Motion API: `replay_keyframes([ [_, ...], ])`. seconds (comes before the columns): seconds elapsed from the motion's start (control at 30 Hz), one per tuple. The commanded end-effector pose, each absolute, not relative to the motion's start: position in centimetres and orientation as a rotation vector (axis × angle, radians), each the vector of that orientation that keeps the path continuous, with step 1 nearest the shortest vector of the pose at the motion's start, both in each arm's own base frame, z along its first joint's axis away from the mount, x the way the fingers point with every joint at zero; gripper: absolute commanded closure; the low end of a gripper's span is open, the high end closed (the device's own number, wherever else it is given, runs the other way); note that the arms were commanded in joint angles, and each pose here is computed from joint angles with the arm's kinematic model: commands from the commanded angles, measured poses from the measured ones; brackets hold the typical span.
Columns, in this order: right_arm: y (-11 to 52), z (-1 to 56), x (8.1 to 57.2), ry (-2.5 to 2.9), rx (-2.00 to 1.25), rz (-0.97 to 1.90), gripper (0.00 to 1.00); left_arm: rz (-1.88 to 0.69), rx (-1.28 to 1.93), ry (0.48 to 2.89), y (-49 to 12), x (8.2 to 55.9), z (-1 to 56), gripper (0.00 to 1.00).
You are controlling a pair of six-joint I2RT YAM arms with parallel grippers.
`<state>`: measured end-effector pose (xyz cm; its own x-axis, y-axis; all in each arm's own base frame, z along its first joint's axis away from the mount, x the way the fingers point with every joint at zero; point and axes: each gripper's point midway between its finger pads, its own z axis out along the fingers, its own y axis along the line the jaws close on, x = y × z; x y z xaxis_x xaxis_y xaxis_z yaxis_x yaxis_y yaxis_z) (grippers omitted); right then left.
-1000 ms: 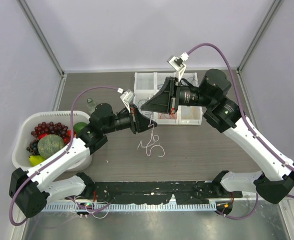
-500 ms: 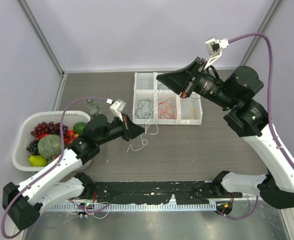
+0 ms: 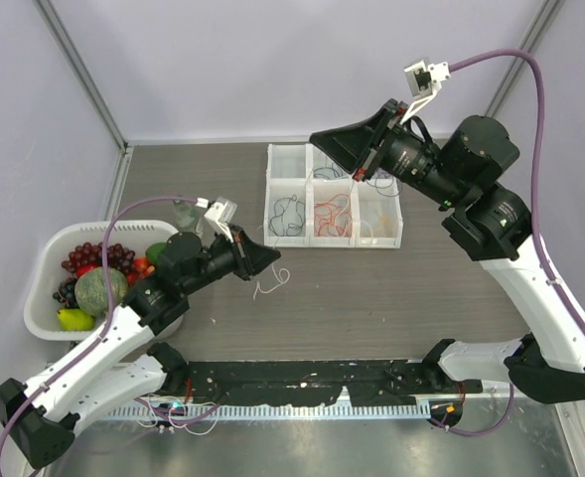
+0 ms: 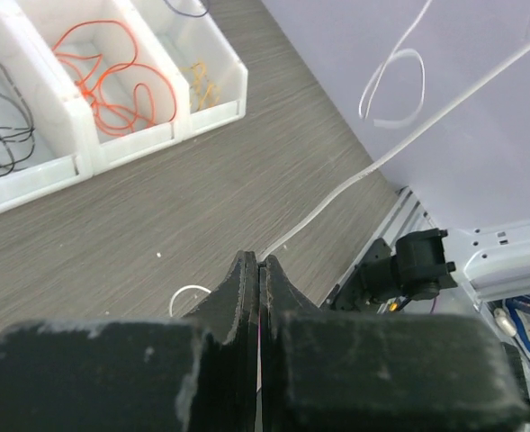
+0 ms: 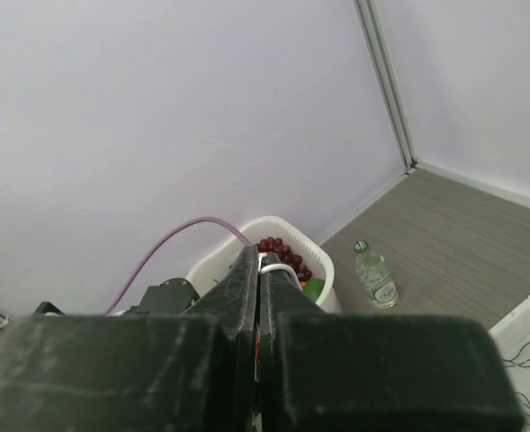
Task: Untangle the cables
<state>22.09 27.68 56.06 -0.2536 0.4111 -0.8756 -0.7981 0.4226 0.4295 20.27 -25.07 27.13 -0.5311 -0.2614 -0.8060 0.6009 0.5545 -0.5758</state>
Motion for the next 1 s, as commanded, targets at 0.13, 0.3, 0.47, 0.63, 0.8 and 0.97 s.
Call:
replay_keyframes([
  [0.13,27.1,57.4,22.3,1.342,-0.343,1.185,0.99,-1.021,0.231,1.832,-24.0,21.6,30.9,1.0],
  [0.3,27.6,57.5,22.6,1.321,-0.288,1.252,0.99,-0.972,0.187,1.83,-23.7,22.7,32.0,0.9],
  [0.47,28.8,58.7,24.1,1.272,-0.236,1.309,0.99,-0.878,0.064,1.818,-21.7,23.8,31.3,0.4],
  [0.63,29.5,61.4,26.3,1.197,-0.193,1.284,0.99,-0.79,-0.037,1.778,-18.9,23.9,31.3,0.22],
  [0.8,29.4,62.6,29.9,1.141,-0.131,1.14,0.99,-0.73,-0.053,1.776,-17.0,23.0,31.3,0.2],
  [0.97,28.6,62.6,34.3,1.117,-0.064,0.924,0.99,-0.723,-0.058,1.806,-15.9,21.7,30.4,0.16],
])
